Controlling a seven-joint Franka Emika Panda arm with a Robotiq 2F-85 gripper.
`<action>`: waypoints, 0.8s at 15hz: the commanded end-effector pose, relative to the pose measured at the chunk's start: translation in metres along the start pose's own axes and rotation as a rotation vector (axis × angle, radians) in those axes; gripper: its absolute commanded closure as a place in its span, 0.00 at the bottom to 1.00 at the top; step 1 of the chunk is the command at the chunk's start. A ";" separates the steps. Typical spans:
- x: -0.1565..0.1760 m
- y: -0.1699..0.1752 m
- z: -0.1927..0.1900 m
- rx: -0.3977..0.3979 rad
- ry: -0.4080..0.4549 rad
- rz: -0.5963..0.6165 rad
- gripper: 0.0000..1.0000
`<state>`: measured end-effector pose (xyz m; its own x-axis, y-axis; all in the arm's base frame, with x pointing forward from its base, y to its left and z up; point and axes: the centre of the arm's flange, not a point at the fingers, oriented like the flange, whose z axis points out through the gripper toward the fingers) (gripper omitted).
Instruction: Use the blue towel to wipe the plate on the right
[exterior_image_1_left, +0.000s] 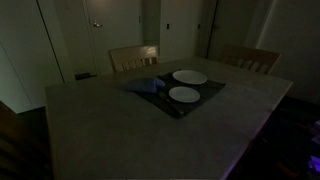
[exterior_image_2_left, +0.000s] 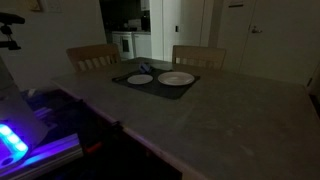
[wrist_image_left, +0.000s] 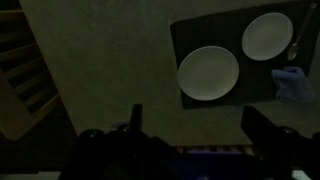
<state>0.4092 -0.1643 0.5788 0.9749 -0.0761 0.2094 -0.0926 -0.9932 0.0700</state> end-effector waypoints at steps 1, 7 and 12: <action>0.003 0.000 0.002 0.005 0.000 -0.024 0.00; 0.044 0.000 0.033 0.057 0.021 -0.209 0.00; 0.082 -0.022 0.072 0.141 -0.004 -0.357 0.00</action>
<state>0.4682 -0.1541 0.5347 0.9580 0.1990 0.2063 0.1990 -0.9798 0.0209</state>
